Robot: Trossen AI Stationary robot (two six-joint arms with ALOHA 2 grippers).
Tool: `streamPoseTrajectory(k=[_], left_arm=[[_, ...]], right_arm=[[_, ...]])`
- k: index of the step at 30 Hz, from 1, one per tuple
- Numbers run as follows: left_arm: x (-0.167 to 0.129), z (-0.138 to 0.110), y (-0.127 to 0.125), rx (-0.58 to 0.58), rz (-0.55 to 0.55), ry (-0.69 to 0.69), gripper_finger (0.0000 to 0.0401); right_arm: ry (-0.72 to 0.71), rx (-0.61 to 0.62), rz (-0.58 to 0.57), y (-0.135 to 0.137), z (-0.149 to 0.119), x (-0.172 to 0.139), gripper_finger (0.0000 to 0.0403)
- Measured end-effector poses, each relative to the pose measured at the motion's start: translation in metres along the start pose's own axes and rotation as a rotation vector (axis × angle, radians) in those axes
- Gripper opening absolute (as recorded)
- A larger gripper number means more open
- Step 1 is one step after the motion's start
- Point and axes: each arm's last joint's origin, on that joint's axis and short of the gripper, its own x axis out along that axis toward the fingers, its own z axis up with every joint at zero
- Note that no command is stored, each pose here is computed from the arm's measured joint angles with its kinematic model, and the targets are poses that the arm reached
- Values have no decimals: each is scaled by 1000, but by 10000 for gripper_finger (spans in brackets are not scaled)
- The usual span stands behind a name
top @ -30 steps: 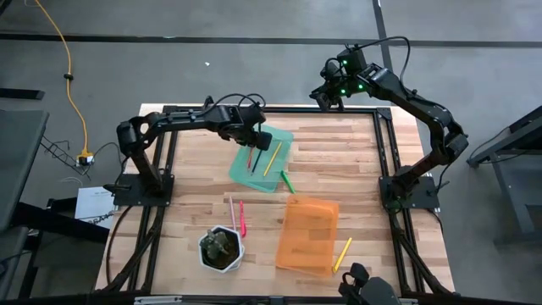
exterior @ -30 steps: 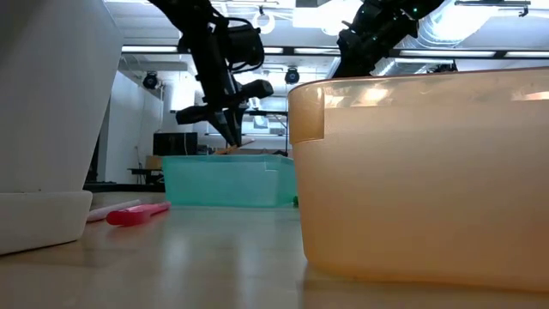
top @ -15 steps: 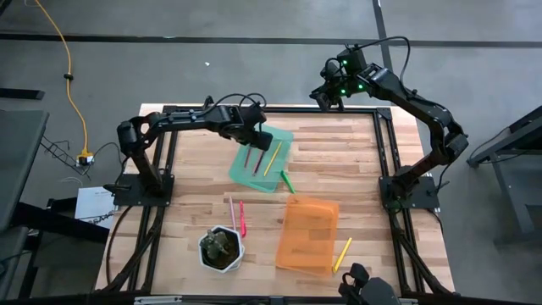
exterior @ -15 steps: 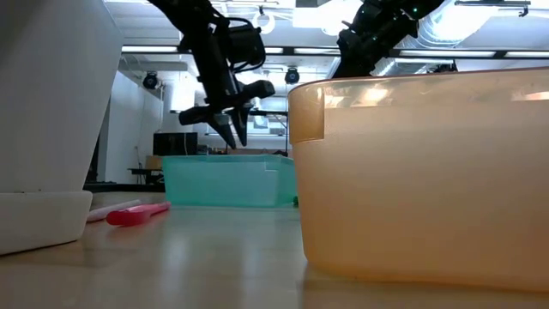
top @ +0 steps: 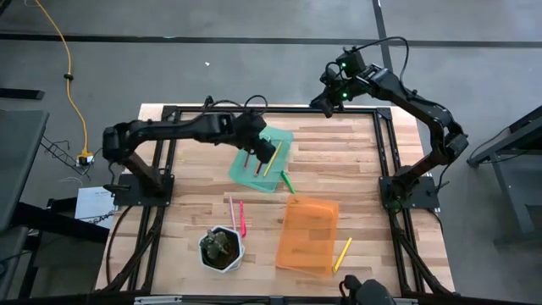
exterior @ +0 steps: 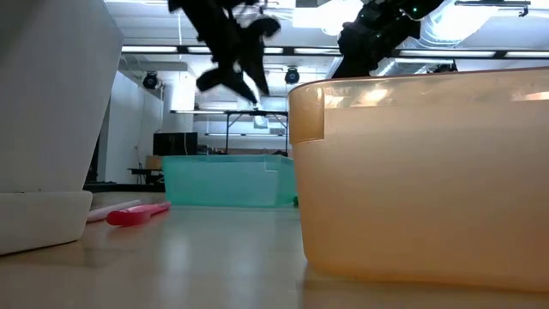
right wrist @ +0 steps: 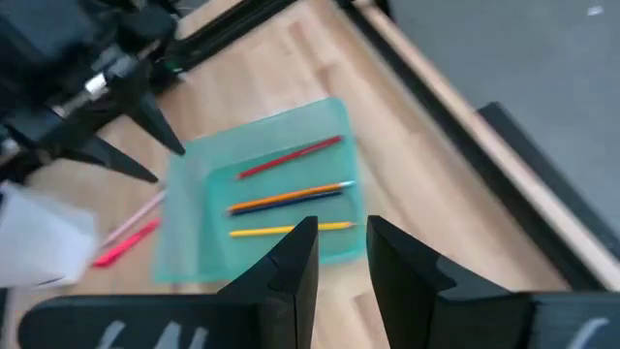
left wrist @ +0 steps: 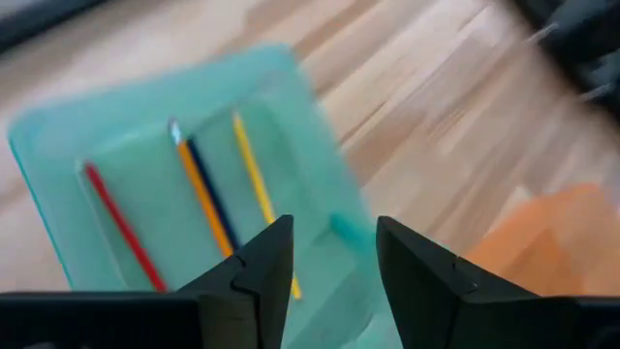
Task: Sort pens & pencils
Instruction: Put the green pen into the orange bin
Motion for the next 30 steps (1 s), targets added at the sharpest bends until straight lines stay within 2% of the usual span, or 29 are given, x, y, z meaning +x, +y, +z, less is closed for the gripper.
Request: streamPoseTrajectory(k=[6, 12, 19, 21, 24, 30], left_arm=[[-51, 2, -16, 115, -38, -205, 137], [-103, 3, -8, 250, -59, -324, 138], [-156, -11, 2, 410, -125, -379, 138], [-169, -16, 5, 446, -130, -404, 138], [-183, -24, 7, 464, -164, -434, 138], [-189, -48, 23, 453, -188, -421, 138]], right_arm=[[49, 71, 83, 15, -3, 8, 83], [173, 155, 159, 51, -11, 36, 83], [205, 232, 146, 101, -15, 59, 83], [210, 240, 113, 114, -19, 63, 83], [220, 252, 100, 131, -23, 67, 83], [224, 281, 51, 157, -32, 72, 83]])
